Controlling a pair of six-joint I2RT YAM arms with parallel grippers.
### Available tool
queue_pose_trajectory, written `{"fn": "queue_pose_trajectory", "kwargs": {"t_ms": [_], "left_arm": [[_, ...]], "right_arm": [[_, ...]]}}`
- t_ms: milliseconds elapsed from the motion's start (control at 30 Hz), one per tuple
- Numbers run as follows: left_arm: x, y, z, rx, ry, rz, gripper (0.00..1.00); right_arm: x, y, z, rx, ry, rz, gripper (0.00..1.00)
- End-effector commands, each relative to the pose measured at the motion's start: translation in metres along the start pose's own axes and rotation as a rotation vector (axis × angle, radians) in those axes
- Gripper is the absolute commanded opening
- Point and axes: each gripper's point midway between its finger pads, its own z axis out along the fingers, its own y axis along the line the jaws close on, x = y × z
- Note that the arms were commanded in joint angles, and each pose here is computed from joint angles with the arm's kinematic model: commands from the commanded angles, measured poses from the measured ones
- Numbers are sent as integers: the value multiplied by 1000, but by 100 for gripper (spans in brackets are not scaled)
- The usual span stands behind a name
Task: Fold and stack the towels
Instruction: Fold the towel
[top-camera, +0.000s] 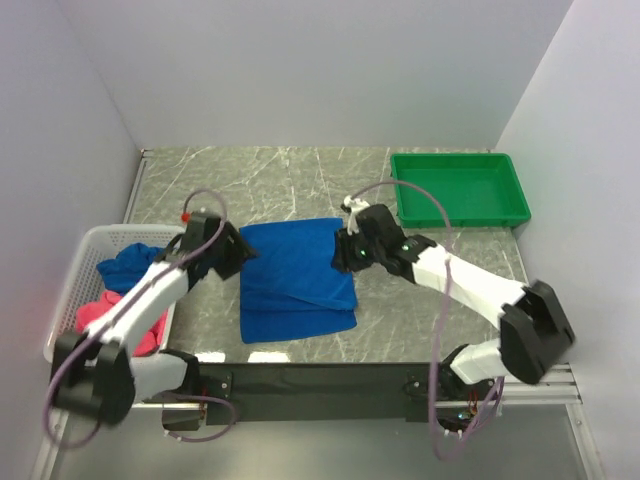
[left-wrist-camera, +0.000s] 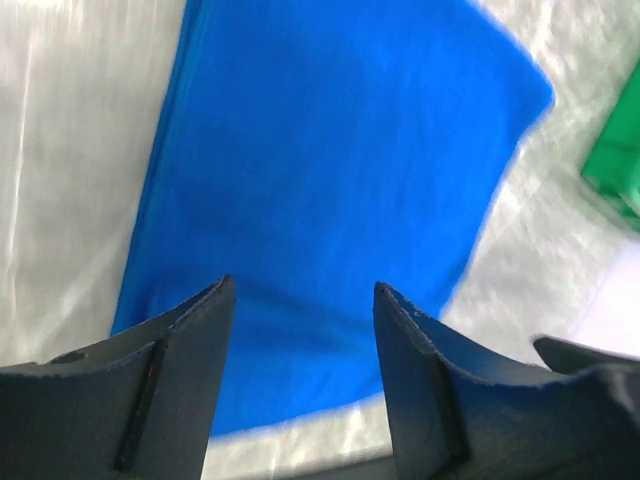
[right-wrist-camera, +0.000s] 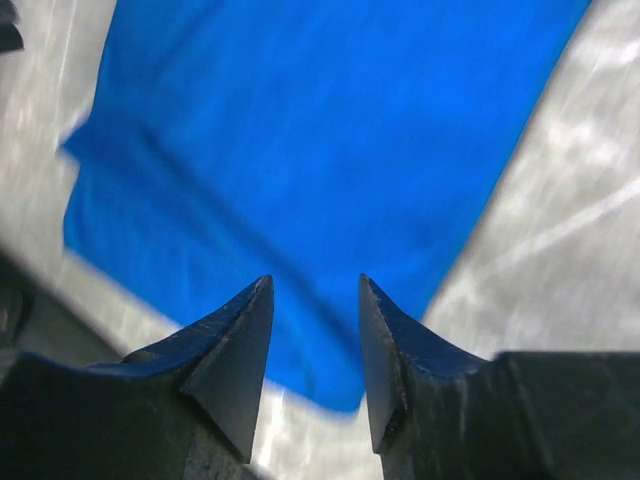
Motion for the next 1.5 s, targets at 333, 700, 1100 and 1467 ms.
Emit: {"fn": "queue_pose_trajectory", "kwargs": {"t_ms": [333,700,1100,1467], "left_arm": [[-53,-30,123,-86,3,159,43],[-71,-41,196,-116,64,155,44],[-126,-117,146,23,-82,208,67],[-140,-94,-24,30,-404,350,99]], "right_arm": [[-50,-50,105,58,-38,228,43],[-58,-132,141,137,27,397,46],[-133,-114,95,45,-102,180,51],[-72,3,90,-44,24,-313,48]]}}
